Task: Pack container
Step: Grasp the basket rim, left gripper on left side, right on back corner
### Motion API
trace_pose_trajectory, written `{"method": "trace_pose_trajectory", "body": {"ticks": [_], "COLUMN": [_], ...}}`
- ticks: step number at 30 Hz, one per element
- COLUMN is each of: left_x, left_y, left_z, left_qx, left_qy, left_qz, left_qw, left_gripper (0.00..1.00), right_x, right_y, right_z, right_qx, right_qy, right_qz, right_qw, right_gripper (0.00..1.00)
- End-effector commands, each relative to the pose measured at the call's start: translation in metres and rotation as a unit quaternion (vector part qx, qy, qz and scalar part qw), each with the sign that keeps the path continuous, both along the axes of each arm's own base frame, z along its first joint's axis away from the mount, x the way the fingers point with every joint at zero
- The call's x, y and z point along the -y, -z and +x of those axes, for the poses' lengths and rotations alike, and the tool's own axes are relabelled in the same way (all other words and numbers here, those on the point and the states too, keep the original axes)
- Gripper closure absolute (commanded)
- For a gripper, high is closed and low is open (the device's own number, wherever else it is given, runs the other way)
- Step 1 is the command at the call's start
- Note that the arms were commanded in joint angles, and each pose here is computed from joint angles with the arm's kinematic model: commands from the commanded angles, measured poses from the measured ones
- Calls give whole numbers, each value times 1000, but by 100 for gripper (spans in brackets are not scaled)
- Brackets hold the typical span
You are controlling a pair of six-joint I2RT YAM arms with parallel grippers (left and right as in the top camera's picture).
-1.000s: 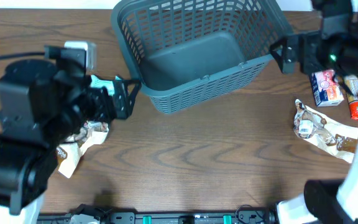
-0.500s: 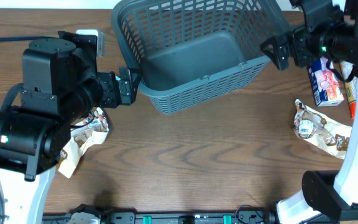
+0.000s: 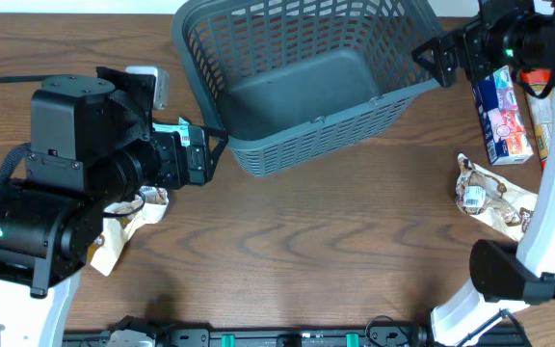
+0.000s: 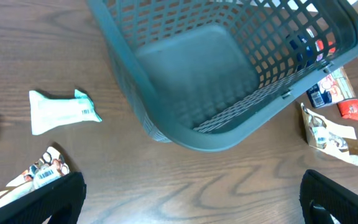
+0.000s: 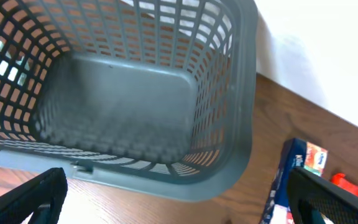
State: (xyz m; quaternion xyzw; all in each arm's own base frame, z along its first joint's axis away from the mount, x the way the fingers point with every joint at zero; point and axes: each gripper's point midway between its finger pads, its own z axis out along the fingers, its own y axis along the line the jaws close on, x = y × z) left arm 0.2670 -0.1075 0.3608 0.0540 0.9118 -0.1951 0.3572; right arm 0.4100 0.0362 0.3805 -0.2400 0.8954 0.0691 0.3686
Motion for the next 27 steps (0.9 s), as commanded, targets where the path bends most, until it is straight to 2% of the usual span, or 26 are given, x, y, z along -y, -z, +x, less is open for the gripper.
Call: {"method": "trace_pose_trajectory", "body": {"ticks": [1,11,15,17,19,22,27], "left_x": [4,4,6,15,24,40,81], "left_y": [-8,-1,1,-1,-2,-1,8], "left_z": [0,1,-2,-6,-11,-19,-36], "left_qx": [14,-3,-27,-33,-37,-46,-75], "left_qy": [9,8,-14,7,27,51,111], "left_qz": [-7,-5,-34,-52,-62,-69,-70], "left_qw": [1000,1000,999,998,997,995,988], "left_gripper": [1,1,1,1,1,1,1], "right_x": [1,22,20,17,13,7,-3], "right_y": [-5,-14,-20,-21,-19,-10,4], "right_z": [-1,15,22,27,31,37,47], "right_qx": [5,37,55,62,60,49,31], "right_qy": [5,45,36,29,20,7,-17], "right_qz": [11,3,7,15,24,38,66], "right_qw": [1000,998,998,998,998,998,997], "right_gripper": [1,1,1,1,6,1,1]}}
